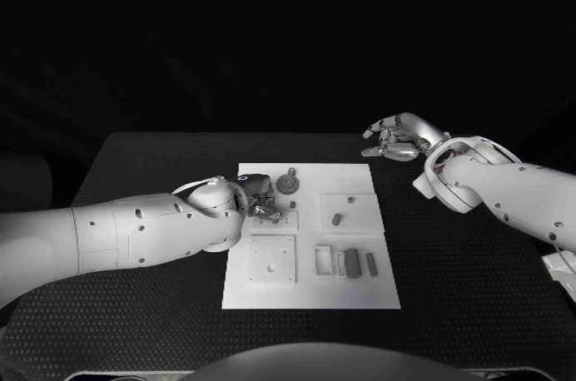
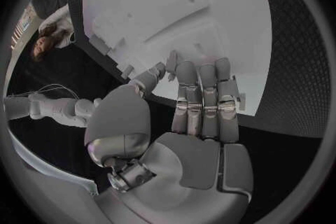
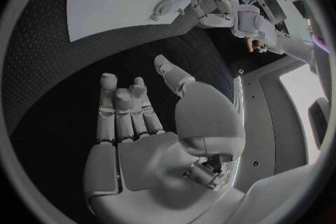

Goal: Assemble the parts on the task board

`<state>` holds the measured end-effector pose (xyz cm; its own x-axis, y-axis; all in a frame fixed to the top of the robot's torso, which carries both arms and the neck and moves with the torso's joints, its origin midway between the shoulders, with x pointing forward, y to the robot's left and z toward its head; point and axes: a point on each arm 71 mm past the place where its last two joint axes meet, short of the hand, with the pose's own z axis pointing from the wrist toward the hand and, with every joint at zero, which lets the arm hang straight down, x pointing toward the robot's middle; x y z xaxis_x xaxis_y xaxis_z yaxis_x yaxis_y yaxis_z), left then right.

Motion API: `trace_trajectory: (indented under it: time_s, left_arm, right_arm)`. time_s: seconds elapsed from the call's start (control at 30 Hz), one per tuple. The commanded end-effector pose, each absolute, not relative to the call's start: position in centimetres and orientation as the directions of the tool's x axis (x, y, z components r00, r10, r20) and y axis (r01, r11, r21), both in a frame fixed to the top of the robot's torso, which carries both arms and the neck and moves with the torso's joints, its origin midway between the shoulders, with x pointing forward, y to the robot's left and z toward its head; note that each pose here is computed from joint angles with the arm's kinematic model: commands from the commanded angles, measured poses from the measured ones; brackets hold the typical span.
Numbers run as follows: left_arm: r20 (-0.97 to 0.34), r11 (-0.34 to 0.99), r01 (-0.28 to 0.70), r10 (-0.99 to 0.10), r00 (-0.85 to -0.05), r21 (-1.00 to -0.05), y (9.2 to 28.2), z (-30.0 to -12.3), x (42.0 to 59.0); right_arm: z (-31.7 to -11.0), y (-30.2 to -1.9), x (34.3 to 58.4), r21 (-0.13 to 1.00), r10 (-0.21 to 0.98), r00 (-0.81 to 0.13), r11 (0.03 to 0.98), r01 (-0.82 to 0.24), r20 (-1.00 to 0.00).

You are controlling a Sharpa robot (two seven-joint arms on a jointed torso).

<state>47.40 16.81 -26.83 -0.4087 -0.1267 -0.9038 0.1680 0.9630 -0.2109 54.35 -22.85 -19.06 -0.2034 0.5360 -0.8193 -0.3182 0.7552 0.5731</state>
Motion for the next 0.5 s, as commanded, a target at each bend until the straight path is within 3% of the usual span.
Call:
trace_trajectory:
  time_s: [0.03, 0.5]
  left_arm:
    - [-0.907, 0.960, 0.197, -0.104, -0.408, -0.199, 16.51, -26.80, 47.30]
    - [-0.903, 0.959, 0.203, -0.096, -0.418, -0.196, 16.37, -26.85, 47.19]
  right_arm:
    - [-19.13, -22.72, 54.31, 0.568, 0.527, -0.213, 0.756, -0.326, -0.823]
    - [-19.15, -22.73, 54.30, 0.568, 0.526, -0.215, 0.756, -0.325, -0.823]
